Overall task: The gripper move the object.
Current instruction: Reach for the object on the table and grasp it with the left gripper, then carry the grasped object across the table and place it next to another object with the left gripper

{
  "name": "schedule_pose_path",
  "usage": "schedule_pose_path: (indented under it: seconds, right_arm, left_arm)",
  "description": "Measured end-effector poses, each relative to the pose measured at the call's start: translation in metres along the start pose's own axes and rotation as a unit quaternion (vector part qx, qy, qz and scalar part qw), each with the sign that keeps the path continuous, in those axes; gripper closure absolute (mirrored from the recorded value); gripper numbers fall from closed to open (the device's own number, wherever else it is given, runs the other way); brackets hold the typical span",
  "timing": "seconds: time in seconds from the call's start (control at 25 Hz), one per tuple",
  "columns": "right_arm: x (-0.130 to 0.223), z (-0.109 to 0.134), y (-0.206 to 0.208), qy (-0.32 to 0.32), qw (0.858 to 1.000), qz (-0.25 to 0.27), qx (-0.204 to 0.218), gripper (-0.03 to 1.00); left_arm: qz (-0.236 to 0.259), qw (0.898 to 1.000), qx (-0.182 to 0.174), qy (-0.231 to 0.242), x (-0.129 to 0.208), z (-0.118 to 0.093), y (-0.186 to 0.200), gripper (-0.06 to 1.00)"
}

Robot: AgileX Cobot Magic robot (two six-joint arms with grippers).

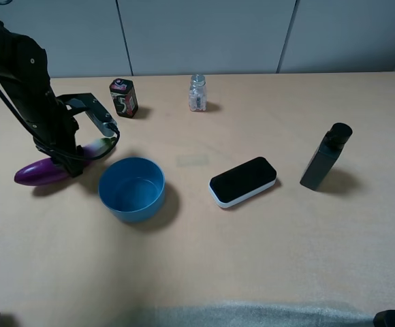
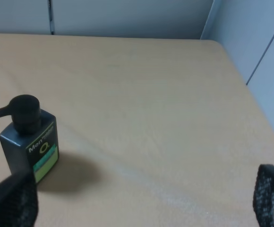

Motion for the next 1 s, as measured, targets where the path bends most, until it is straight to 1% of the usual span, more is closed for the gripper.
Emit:
schedule_pose_path:
  seconds: [0.28, 0.72, 0.84, 1.0]
  right_arm:
    - [0.000, 0.000, 0.000, 0.000, 1.000, 0.000, 0.000, 0.27]
    - [0.000, 0.000, 0.000, 0.000, 1.000, 0.000, 0.000, 0.27]
    - [0.000, 0.000, 0.000, 0.000, 1.000, 0.000, 0.000, 0.27]
    - [0.000, 0.000, 0.000, 0.000, 1.000, 0.000, 0.000, 0.27]
  left_arm:
    - [0.000, 1.000, 0.000, 0.012, 0.000, 0.000, 0.000, 0.36]
    - [0.001, 1.000, 0.001, 0.013, 0.000, 0.000, 0.000, 0.36]
    - [-0.002, 1.000, -0.003, 0.014, 0.000, 0.001, 0.005, 0.36]
    - [-0.007, 1.000, -0.010, 0.028, -0.006, 0.010, 0.024, 0.36]
Point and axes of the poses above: a point on each arm's last joint axis where the gripper is mounted, y pointing back along that axis away from the gripper, z along the wrist's bending axis when the last joint is at zero, x = y × z, the point moved 9 cm from there along -y, pointing out along that axis toward the gripper, and after that the axes turned 8 degrees about -y, right-handed, at the moved point
